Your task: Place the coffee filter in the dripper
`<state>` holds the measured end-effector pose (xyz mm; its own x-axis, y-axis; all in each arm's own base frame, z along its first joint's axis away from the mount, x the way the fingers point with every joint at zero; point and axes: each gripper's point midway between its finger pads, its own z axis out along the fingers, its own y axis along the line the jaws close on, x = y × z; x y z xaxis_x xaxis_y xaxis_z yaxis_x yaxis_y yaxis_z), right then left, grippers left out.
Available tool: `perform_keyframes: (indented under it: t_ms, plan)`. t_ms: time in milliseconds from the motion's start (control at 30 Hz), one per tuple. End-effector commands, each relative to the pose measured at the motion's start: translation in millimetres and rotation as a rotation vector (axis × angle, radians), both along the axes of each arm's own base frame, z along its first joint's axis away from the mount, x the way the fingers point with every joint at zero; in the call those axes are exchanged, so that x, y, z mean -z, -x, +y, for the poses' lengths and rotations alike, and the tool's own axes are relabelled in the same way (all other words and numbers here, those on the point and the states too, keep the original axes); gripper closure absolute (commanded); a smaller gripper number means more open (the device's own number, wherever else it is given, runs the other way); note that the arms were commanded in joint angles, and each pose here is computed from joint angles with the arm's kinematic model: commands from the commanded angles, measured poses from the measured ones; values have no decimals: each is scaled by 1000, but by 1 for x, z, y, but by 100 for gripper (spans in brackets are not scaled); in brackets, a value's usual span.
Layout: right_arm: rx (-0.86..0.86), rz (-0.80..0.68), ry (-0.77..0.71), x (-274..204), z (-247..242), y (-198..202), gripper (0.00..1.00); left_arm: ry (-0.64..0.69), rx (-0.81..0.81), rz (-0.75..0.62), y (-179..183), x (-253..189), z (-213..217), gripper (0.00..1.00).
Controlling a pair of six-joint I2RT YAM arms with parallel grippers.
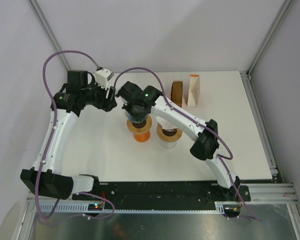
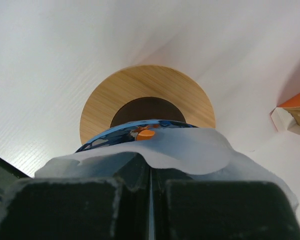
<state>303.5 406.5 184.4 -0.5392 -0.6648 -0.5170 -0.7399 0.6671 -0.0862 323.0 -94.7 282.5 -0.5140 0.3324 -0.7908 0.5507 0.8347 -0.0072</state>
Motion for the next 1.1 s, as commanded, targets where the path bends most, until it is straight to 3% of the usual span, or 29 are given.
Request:
perform_keyframes:
  t_ms: [0,400,767,900,1067]
  plan:
    - [-19,-75,-93,-37,11,-5,100,96,75,-19,13,-12,-17,33]
    - [-20,-103,-143,-56,11,-7,100,222,189,54,38,-7,-46,33]
    - [-29,-92,-165,-59,12,-3,100,235,162,139,20,20,-55,57]
    - [-36,-87,-178,-60,13,-3,100,247,178,186,24,33,-62,59]
    - [-31,-74,-173,-56,10,-2,100,247,165,149,23,24,-60,59]
